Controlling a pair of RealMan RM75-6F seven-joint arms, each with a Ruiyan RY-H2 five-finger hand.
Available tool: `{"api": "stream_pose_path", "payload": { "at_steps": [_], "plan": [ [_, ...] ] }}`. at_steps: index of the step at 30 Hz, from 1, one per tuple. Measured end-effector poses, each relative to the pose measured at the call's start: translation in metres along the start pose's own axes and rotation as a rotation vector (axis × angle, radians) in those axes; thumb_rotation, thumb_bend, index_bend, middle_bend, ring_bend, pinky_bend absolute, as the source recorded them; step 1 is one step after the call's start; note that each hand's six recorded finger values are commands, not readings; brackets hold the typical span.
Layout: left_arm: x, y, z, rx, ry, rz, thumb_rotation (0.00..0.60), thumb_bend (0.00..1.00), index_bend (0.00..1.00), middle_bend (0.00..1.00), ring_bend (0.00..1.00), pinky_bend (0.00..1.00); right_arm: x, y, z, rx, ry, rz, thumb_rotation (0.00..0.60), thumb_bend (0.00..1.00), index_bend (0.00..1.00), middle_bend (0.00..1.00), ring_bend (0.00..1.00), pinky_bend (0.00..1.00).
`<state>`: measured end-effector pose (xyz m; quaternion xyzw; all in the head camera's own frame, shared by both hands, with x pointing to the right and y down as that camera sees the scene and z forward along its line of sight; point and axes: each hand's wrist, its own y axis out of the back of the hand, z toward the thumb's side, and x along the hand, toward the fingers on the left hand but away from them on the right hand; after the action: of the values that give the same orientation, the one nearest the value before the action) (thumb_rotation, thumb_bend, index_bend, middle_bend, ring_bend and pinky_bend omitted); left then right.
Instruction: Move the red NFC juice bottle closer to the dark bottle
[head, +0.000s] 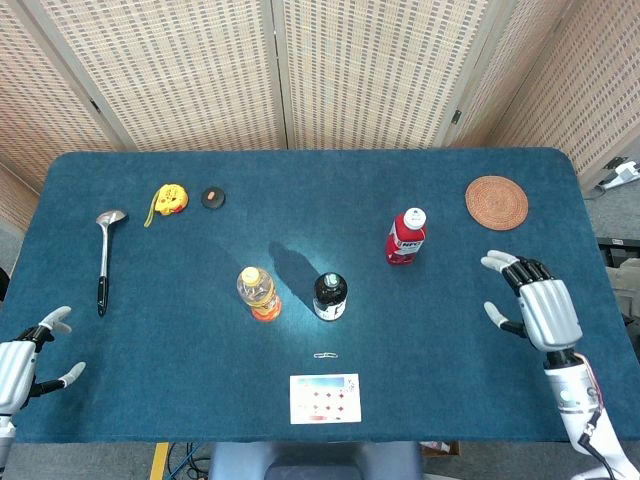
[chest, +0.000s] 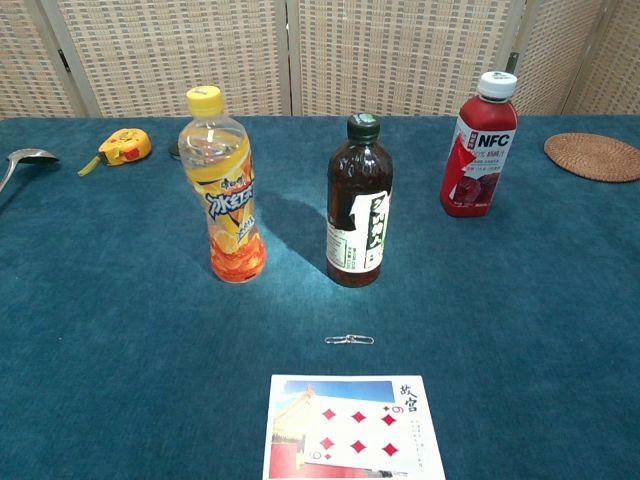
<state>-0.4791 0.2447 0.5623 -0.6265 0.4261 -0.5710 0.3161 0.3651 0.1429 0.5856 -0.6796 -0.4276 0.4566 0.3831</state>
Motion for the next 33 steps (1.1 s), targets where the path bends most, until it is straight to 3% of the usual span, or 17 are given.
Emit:
{"api": "stream_pose_path", "payload": {
  "at_steps": [9, 16, 33],
  "plan": [
    [0.000, 0.001, -0.002, -0.001, 0.008, -0.004, 0.600, 0.17, 0.33, 0.38, 0.40, 0.60, -0.052, -0.014, 0.003, -0.152, -0.040, -0.014, 0.600, 0.25, 0.26, 0.23, 0.22, 0.27],
    [0.001, 0.000, -0.005, -0.003, 0.022, -0.010, 0.600, 0.17, 0.33, 0.38, 0.40, 0.60, -0.079, -0.025, -0.002, -0.202, -0.075, -0.011, 0.600, 0.25, 0.26, 0.22, 0.22, 0.27],
    [0.005, -0.003, -0.019, -0.001, 0.066, -0.021, 0.600, 0.17, 0.33, 0.38, 0.40, 0.60, -0.131, -0.065, -0.004, -0.295, -0.112, 0.095, 0.600, 0.21, 0.26, 0.22, 0.21, 0.27]
  ]
}}
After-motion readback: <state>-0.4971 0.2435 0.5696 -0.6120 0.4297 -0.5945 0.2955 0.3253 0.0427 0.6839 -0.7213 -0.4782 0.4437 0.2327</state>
